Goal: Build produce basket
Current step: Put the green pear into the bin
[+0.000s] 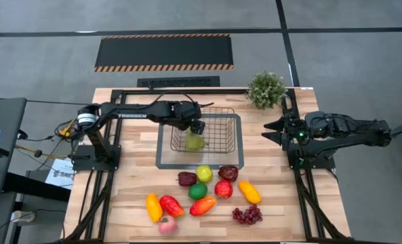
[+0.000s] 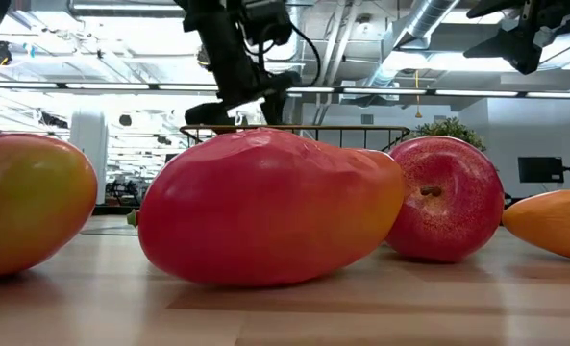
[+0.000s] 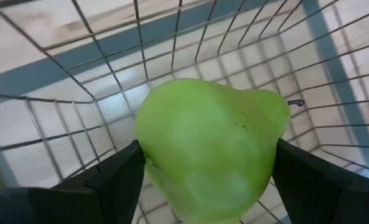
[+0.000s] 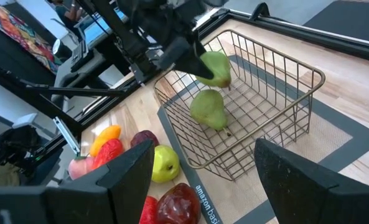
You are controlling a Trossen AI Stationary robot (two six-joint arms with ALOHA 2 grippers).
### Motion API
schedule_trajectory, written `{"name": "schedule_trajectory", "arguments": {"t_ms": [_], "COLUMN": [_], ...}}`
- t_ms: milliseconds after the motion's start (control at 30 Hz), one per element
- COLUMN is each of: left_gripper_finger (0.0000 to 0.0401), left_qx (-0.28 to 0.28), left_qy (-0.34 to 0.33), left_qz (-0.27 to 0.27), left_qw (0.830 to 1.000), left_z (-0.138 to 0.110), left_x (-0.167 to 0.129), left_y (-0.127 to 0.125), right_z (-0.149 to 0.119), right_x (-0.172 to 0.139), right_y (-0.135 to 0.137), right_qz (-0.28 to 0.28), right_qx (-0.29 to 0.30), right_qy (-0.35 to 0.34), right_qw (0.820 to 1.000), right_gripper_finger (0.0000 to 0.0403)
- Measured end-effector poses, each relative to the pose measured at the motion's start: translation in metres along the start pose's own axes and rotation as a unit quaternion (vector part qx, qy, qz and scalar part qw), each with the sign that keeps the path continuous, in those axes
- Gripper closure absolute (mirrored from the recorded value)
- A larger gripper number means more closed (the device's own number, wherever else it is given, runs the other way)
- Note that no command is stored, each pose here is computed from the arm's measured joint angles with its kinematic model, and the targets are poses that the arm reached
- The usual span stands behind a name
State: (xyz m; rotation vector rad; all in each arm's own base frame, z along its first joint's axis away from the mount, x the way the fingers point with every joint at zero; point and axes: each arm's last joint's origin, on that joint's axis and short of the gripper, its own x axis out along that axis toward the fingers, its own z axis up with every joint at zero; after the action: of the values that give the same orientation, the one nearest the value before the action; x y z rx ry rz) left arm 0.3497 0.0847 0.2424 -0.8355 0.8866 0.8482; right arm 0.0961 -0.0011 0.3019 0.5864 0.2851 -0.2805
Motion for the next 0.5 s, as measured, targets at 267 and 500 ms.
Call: {"name": "schedule_trajectory", "arguments": {"t_ms": [267, 500], "left_gripper_finger": [0.0112, 0.0075], "left_qx": [0.001, -0.001], "left_qy": [-0.009, -0.011], "left_qz": [0.027, 0.03], "left_qw": [1.0, 0.999], "left_z": [-0.0007, -0.0007], "left_x": [0.0056, 0.0056], "left_y": [0.0019, 0.0023], "right_z": [0.0, 0.0], "right_x": [0.0, 0.0], "right_y": [0.0, 0.0], "right_qz": [0.0, 0.0], "right_qx": [0.0, 0.0], "right_qy": [0.0, 0.0], "right_qw": [1.0, 1.0], "right_gripper_finger": [0.0103, 0.0103]}}
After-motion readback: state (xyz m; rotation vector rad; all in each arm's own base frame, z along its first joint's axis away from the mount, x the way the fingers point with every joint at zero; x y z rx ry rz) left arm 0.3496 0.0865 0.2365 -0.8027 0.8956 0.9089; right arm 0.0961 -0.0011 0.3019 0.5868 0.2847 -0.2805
